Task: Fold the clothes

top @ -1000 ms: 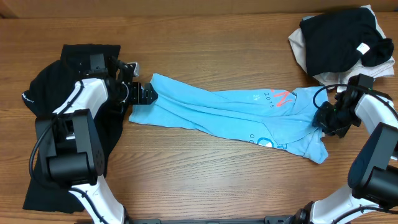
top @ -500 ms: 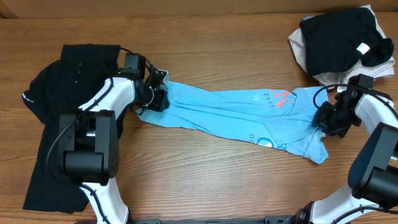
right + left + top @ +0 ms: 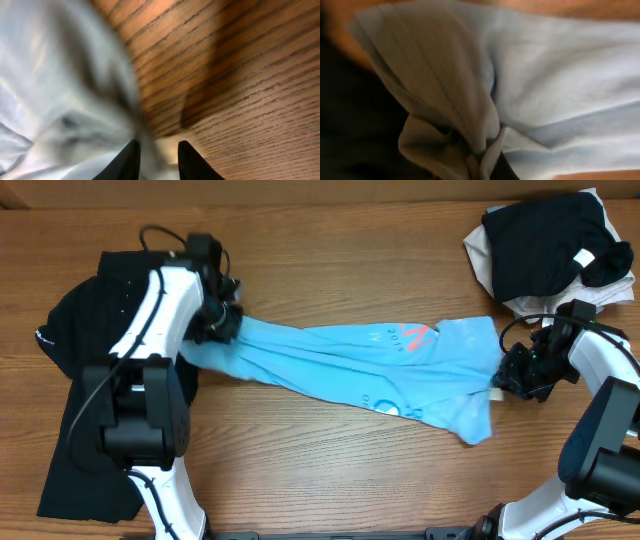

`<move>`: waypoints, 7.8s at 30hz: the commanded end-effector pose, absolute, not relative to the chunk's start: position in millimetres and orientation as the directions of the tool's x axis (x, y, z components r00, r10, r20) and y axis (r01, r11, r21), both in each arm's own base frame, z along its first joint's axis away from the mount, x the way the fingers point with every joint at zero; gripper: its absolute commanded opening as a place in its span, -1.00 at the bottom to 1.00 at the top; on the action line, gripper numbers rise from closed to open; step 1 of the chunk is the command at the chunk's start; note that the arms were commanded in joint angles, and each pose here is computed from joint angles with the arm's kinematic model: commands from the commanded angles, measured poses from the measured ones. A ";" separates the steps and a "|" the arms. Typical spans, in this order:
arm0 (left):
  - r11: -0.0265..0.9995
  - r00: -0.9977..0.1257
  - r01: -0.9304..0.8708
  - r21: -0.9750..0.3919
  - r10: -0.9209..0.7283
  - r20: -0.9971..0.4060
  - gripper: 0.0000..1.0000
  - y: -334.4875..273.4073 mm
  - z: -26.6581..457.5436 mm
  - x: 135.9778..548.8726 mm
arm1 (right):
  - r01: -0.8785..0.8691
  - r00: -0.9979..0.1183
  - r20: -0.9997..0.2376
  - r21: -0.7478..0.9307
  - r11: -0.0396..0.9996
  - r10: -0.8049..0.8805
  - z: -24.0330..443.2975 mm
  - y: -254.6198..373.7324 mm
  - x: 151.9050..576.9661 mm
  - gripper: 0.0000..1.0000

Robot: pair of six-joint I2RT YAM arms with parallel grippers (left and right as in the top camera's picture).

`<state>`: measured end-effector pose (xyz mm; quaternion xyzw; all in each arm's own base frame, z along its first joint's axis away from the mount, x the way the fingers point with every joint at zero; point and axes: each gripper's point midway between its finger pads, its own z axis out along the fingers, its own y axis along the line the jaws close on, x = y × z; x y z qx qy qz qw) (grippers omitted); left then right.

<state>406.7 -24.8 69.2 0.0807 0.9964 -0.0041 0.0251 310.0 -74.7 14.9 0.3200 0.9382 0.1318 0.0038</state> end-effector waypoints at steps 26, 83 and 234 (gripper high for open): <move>0.857 -0.850 0.515 -0.012 0.509 -0.138 -0.81 -203.0 94.8 383.9 | 0.581 -0.800 0.011 0.260 0.771 0.599 30.8 -81.8 322.9 -0.24; 0.818 -0.815 0.575 -0.017 0.571 -0.099 0.34 -261.9 21.9 380.2 | 0.581 -0.800 0.012 0.260 0.771 0.600 30.7 -81.7 322.7 -0.03; 0.792 -0.699 0.609 -0.041 0.512 -0.499 1.00 -273.0 254.2 438.6 | 0.191 -0.965 -0.067 0.477 0.858 0.253 13.8 40.7 339.7 0.49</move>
